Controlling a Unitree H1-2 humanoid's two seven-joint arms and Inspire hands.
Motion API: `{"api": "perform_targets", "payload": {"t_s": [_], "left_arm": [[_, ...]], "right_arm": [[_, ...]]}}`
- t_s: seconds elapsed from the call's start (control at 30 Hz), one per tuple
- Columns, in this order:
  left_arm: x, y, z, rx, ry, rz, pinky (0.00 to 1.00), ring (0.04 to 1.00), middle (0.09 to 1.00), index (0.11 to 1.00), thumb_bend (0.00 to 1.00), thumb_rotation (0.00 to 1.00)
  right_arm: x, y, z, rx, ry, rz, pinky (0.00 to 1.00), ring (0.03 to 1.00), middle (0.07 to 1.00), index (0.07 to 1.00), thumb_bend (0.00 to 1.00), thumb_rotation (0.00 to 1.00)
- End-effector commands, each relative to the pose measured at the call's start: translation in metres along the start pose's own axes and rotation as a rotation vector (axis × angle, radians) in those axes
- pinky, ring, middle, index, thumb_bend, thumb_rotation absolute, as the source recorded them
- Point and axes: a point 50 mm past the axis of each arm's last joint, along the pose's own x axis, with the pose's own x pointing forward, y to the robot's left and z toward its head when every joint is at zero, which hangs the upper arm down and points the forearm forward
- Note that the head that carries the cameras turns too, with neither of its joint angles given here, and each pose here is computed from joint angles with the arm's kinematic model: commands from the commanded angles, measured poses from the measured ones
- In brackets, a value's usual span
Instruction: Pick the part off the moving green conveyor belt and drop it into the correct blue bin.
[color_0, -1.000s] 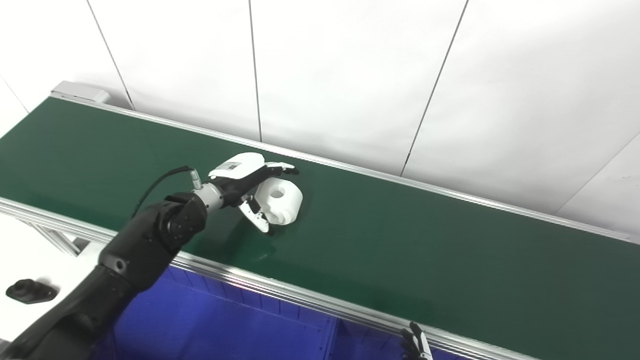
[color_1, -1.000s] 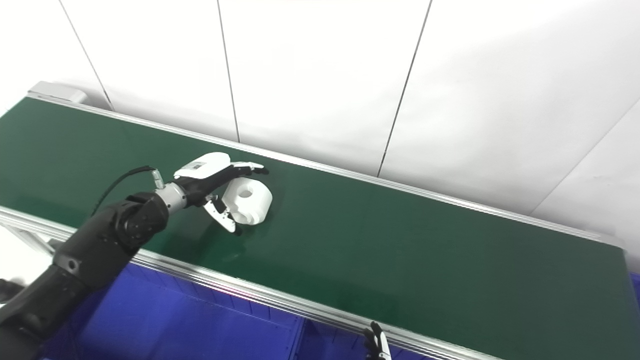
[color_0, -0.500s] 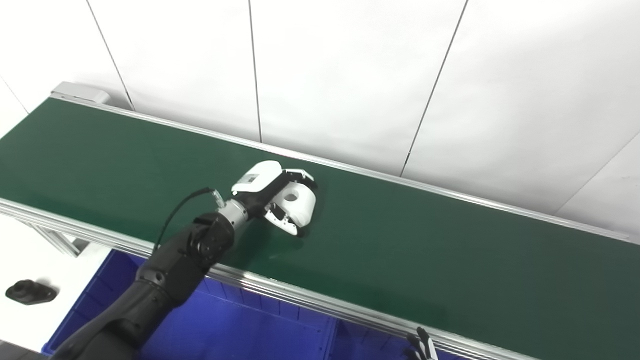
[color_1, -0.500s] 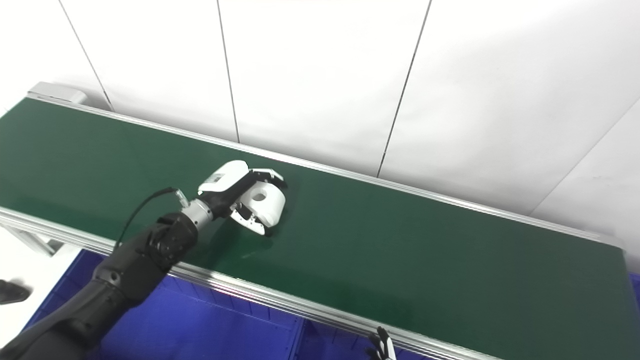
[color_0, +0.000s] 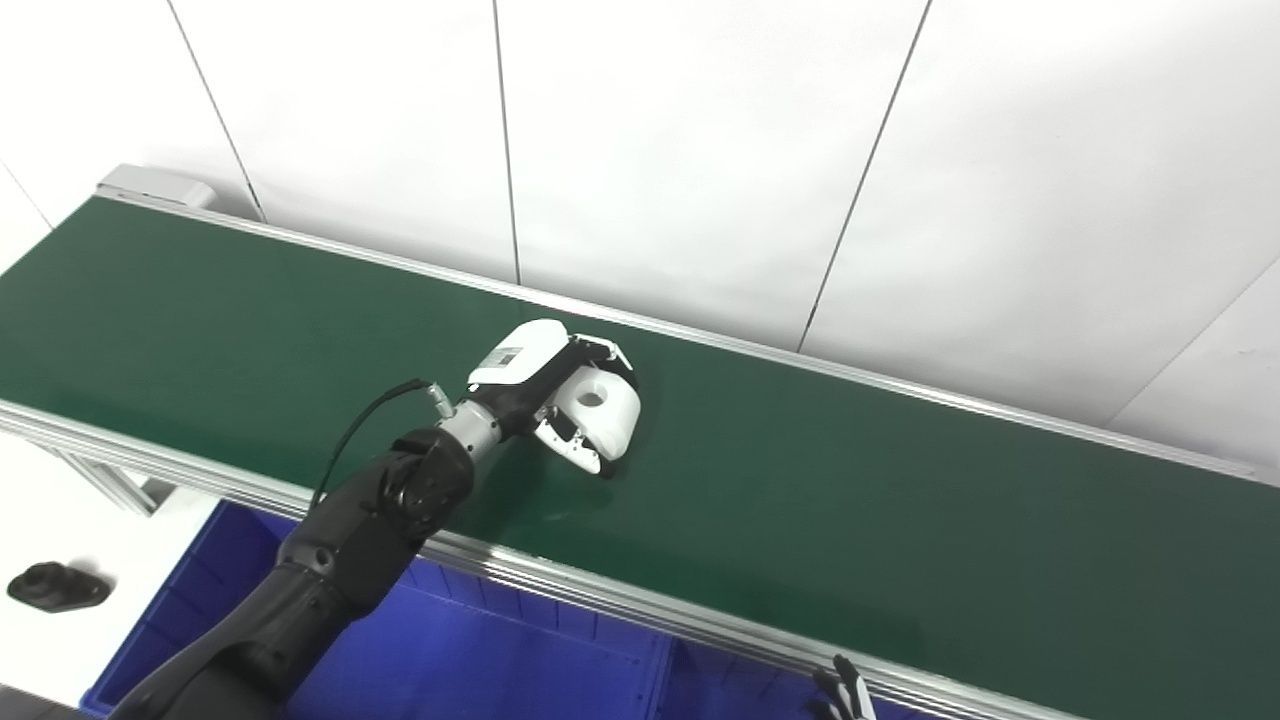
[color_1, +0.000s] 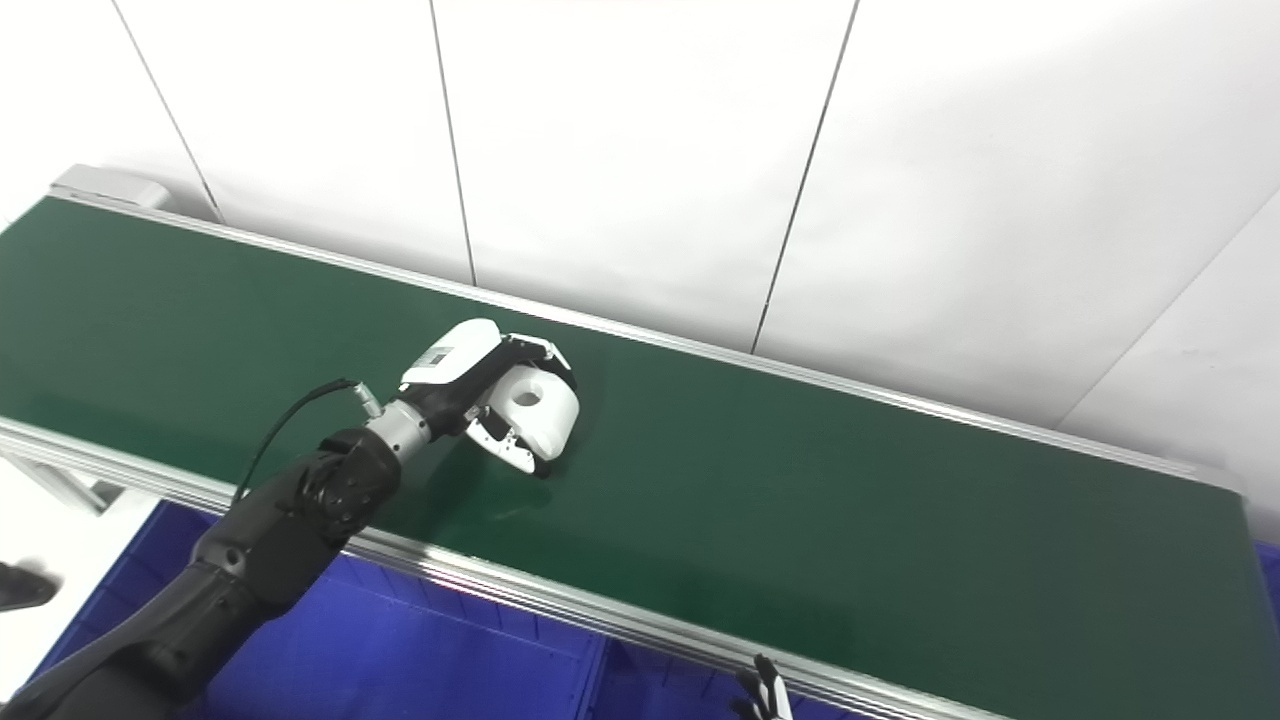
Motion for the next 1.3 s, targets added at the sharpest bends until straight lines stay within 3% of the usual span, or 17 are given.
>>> {"api": "perform_targets", "payload": {"t_s": [0.0, 0.33, 0.43, 0.5, 0.7, 1.07, 1.27], "left_arm": [[0.000, 0.024, 0.004, -0.001, -0.066, 0.086, 0.42, 0.393, 0.496, 0.549, 0.49, 0.00], [-0.052, 0.049, 0.024, -0.112, -0.140, 0.179, 0.45, 0.421, 0.505, 0.519, 0.50, 0.00], [-0.066, 0.055, 0.028, -0.142, -0.183, 0.204, 0.43, 0.414, 0.505, 0.528, 0.50, 0.00], [-0.076, 0.055, 0.029, -0.165, -0.207, 0.227, 0.35, 0.372, 0.486, 0.555, 0.49, 0.00], [-0.106, 0.052, 0.033, -0.233, -0.219, 0.251, 0.40, 0.401, 0.500, 0.552, 0.49, 0.00], [-0.158, 0.029, 0.042, -0.283, -0.181, 0.180, 0.40, 0.401, 0.509, 0.528, 0.50, 0.00], [-0.177, 0.017, 0.042, -0.291, -0.147, 0.122, 0.41, 0.405, 0.502, 0.532, 0.50, 0.00]], "right_arm": [[0.001, -0.002, 0.012, 0.041, -0.073, -0.029, 0.79, 0.825, 0.903, 0.971, 0.64, 0.53], [0.000, -0.002, 0.024, 0.056, -0.091, -0.026, 0.76, 0.840, 0.899, 0.957, 0.70, 0.51], [0.001, -0.002, 0.029, 0.054, -0.098, -0.026, 0.76, 0.842, 0.901, 0.952, 0.71, 0.52], [0.001, -0.002, 0.032, 0.045, -0.102, -0.026, 0.77, 0.839, 0.896, 0.947, 0.73, 0.51], [0.001, 0.002, 0.042, 0.025, -0.096, -0.028, 0.81, 0.858, 0.897, 0.952, 0.73, 0.51], [0.005, 0.011, 0.051, 0.013, -0.085, -0.037, 0.86, 0.894, 0.942, 0.995, 0.71, 0.62], [0.006, 0.014, 0.053, 0.024, -0.086, -0.053, 0.86, 0.893, 0.940, 0.985, 0.71, 0.61]]}}
